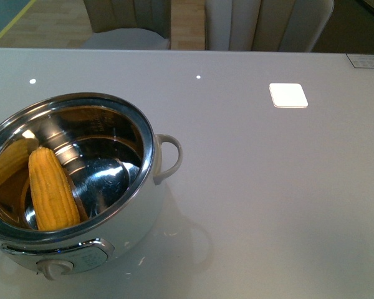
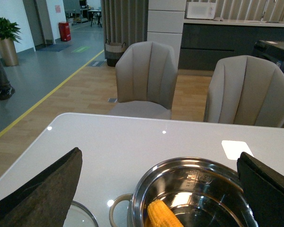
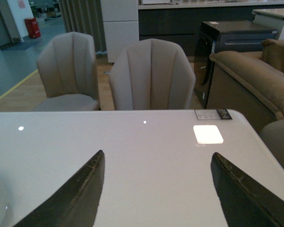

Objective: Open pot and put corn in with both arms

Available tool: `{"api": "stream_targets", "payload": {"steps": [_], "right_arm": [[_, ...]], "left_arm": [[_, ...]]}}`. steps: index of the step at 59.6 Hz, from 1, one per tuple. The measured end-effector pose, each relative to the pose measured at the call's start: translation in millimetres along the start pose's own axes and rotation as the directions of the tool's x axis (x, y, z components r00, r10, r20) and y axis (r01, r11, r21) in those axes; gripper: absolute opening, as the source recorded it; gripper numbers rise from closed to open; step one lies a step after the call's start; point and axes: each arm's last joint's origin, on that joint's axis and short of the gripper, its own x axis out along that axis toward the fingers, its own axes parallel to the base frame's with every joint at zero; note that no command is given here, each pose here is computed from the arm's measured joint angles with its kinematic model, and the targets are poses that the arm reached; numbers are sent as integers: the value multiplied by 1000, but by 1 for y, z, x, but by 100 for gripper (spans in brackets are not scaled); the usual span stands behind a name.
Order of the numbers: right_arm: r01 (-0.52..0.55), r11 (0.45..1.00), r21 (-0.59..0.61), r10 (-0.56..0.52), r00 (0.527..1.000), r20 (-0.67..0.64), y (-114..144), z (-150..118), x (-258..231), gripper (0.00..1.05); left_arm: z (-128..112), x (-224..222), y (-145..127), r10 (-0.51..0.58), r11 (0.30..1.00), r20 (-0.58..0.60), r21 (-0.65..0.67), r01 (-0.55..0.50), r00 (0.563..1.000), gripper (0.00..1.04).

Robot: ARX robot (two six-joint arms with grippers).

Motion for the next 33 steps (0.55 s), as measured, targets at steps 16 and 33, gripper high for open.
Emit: {"api": "stream_targets", "payload": {"steps": [16, 33], "right_arm": [[0, 1000, 0, 0, 1000, 0, 0, 0, 0, 96], [0, 1000, 0, 0, 1000, 0, 0, 0, 0, 96]], "left_arm": [[0, 0, 0, 0, 1000, 0, 0, 0, 1000, 98], [0, 0, 0, 0, 1000, 0, 0, 0, 1000, 98]]}}
